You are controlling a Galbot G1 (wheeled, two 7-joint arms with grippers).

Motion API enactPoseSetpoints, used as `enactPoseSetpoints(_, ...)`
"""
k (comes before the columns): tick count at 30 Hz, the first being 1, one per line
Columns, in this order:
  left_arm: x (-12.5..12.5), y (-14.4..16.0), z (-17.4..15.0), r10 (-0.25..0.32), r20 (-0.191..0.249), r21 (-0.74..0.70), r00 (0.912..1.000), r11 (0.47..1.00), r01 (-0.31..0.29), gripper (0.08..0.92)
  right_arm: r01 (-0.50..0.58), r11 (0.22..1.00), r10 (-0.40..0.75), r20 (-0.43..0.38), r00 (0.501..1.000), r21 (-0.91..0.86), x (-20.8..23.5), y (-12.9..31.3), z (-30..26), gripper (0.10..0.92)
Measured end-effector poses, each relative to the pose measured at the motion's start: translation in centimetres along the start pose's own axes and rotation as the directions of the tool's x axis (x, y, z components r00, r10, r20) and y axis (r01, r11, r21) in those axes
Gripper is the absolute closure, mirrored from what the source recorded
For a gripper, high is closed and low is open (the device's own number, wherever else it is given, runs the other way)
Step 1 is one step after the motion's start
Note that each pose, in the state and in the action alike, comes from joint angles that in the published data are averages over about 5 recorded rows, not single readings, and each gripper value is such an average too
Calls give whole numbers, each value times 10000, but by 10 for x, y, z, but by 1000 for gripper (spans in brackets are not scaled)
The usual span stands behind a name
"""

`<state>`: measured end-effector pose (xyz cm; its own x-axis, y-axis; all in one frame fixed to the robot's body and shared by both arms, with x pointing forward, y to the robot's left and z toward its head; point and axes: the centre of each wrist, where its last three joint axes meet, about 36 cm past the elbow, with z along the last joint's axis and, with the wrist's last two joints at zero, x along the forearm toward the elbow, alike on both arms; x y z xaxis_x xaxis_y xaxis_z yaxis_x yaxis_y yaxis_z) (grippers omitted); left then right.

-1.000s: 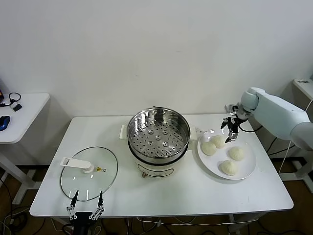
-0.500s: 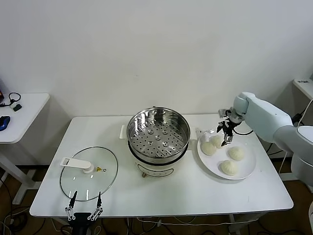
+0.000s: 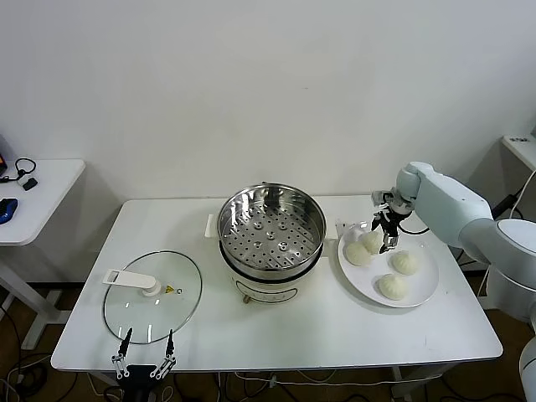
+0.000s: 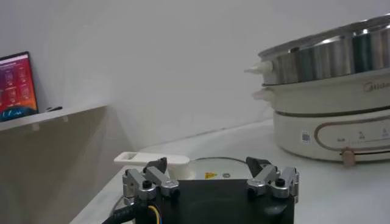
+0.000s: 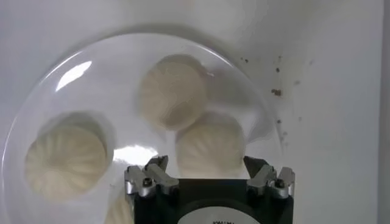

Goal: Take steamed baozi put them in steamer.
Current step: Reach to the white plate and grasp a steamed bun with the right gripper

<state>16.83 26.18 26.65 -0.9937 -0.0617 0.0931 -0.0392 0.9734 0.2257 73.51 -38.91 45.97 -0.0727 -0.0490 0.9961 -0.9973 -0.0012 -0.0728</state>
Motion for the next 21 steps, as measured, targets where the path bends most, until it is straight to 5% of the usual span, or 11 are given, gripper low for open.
enactPoseSetpoints(21, 0, 1, 4, 28, -5, -163, 10000, 9999, -28, 177, -251, 9997, 252, 92, 9996, -50, -4, 1, 2, 343)
